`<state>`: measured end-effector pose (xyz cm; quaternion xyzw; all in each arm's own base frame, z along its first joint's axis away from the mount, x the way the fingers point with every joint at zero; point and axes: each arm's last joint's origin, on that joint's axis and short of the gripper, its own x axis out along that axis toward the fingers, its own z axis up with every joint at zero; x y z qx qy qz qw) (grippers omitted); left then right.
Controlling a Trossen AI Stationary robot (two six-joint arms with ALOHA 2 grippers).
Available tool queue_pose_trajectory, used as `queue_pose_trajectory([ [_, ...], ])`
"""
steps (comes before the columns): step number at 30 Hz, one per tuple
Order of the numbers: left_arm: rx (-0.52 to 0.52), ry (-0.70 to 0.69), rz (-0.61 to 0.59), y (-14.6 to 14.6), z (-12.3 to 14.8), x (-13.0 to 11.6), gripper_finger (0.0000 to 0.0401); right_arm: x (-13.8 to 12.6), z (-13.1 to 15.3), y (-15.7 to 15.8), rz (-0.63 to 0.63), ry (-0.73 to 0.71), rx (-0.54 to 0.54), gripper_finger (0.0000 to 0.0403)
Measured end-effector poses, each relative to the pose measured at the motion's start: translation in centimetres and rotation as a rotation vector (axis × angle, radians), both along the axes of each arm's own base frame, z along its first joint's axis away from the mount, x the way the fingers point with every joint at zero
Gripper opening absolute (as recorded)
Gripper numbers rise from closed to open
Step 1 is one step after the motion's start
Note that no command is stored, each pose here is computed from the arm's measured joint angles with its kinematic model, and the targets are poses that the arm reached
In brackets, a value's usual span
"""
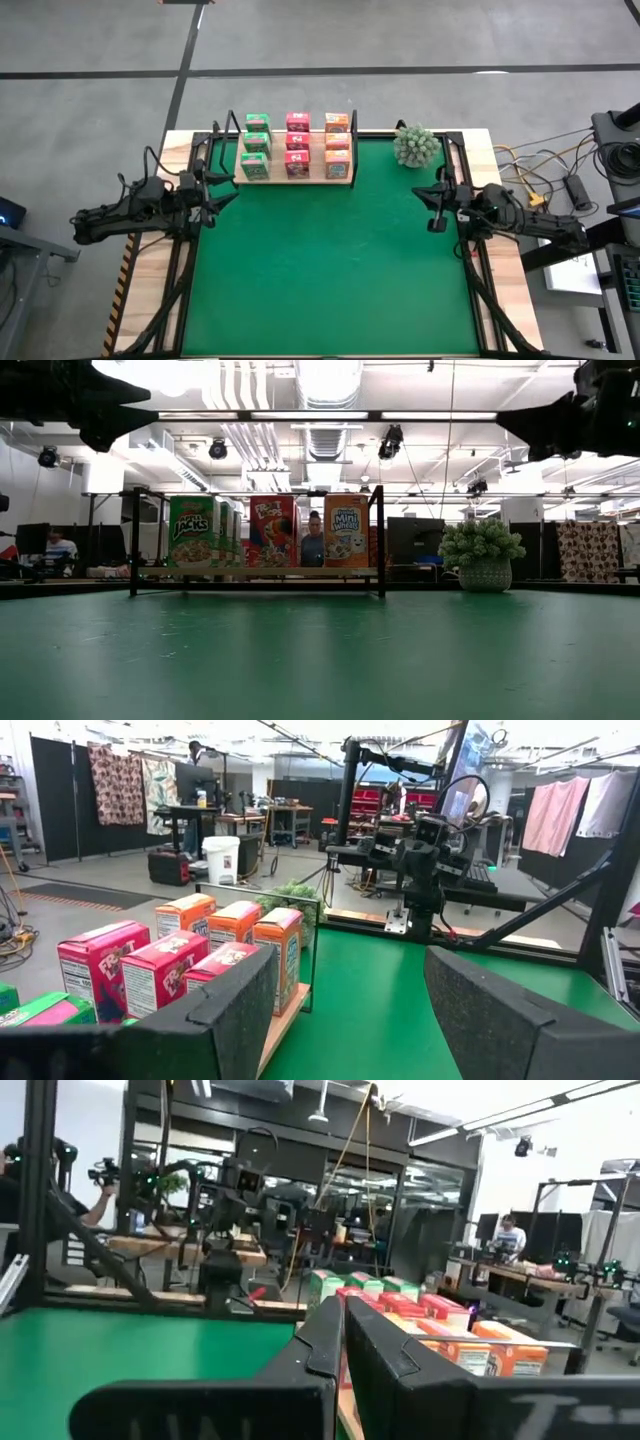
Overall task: Stack cereal on shelf
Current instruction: Return to Home Position
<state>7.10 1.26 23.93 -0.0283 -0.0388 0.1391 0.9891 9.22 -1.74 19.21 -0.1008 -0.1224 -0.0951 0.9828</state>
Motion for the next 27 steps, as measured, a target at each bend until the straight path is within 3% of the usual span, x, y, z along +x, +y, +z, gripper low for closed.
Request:
queue_pose_trajectory([
  [4,0.000,0.000,-0.001,0.0,0.0,0.0,0.0236,0.1,-0.2,0.0,0.015,0.010,0.057,0.0009],
  [8,0.000,0.000,-0.001,0.0,0.0,0.0,0.0236,0.2,-0.5,0.0,0.041,0.025,0.180,0.0009],
  [18,0.000,0.000,-0.001,0.0,0.0,0.0,0.0236,0.5,-1.8,-0.1,0.028,0.158,0.200,0.0009],
  [27,0.000,0.001,-0.001,0.0,0.0,0.0,0.0236,0.6,-1.8,-0.1,0.027,0.167,0.201,0.0009],
])
